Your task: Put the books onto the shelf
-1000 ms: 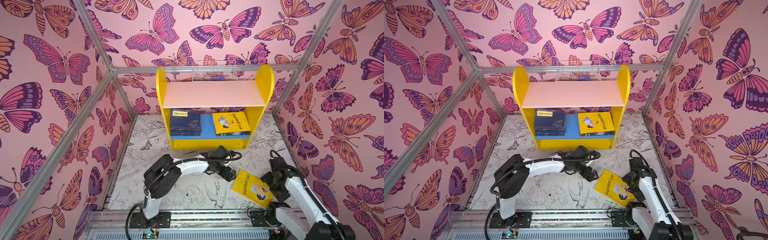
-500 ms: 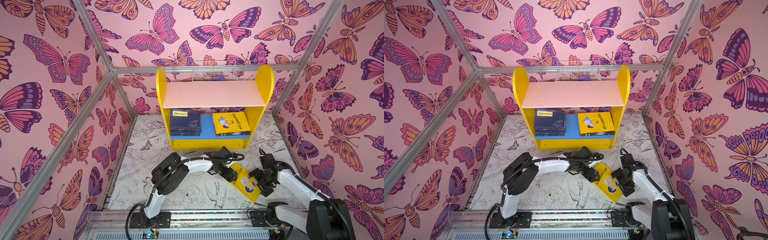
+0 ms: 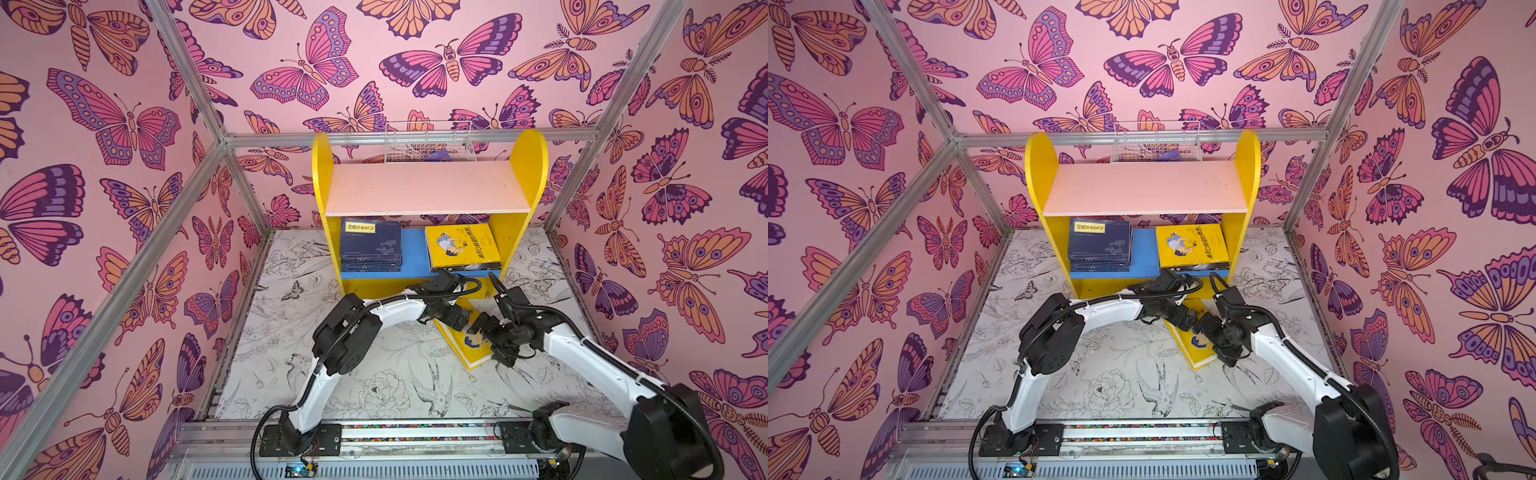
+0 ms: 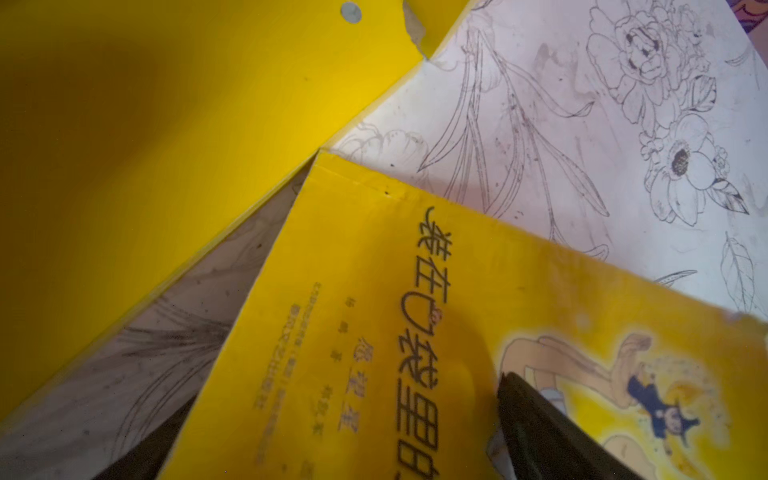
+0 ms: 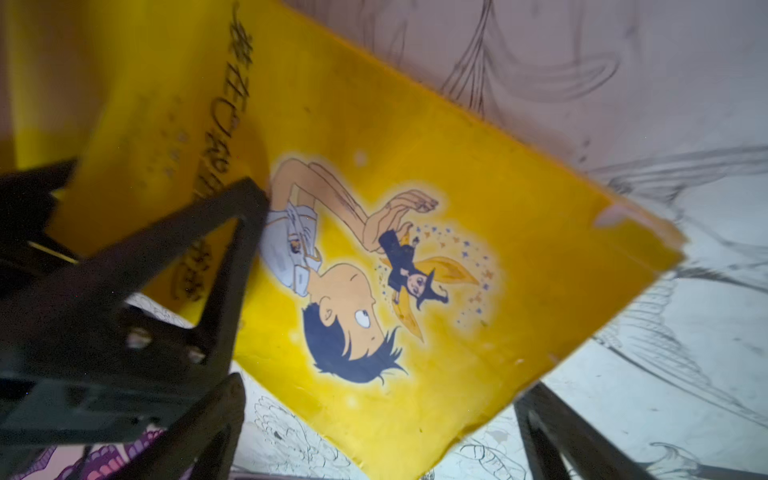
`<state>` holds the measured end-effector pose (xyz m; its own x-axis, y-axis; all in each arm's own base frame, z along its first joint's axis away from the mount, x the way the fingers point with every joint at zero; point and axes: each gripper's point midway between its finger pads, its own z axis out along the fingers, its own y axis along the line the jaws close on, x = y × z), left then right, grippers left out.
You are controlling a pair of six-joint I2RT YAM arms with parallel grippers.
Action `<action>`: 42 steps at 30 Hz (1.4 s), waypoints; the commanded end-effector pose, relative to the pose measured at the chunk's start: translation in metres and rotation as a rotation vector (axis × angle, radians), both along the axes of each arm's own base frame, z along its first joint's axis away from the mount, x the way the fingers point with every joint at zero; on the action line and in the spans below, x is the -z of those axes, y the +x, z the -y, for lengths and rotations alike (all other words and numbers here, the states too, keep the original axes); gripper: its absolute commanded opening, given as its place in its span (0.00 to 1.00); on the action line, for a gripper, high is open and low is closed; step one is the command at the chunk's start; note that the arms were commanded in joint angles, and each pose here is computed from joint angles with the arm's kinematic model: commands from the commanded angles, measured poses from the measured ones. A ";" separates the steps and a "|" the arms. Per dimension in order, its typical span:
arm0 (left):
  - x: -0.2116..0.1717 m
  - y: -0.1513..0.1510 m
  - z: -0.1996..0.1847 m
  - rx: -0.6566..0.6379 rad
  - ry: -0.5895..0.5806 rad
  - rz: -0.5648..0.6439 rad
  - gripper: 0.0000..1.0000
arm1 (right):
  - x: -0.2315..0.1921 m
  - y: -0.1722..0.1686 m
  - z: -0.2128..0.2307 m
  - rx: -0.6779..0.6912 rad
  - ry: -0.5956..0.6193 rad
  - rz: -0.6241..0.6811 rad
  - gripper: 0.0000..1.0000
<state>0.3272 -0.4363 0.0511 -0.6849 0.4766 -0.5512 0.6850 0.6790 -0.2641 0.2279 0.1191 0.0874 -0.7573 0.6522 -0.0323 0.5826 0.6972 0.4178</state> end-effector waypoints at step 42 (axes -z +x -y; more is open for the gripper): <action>0.036 -0.077 -0.077 -0.126 0.011 -0.226 0.93 | 0.013 0.007 -0.010 -0.477 -0.060 0.010 0.93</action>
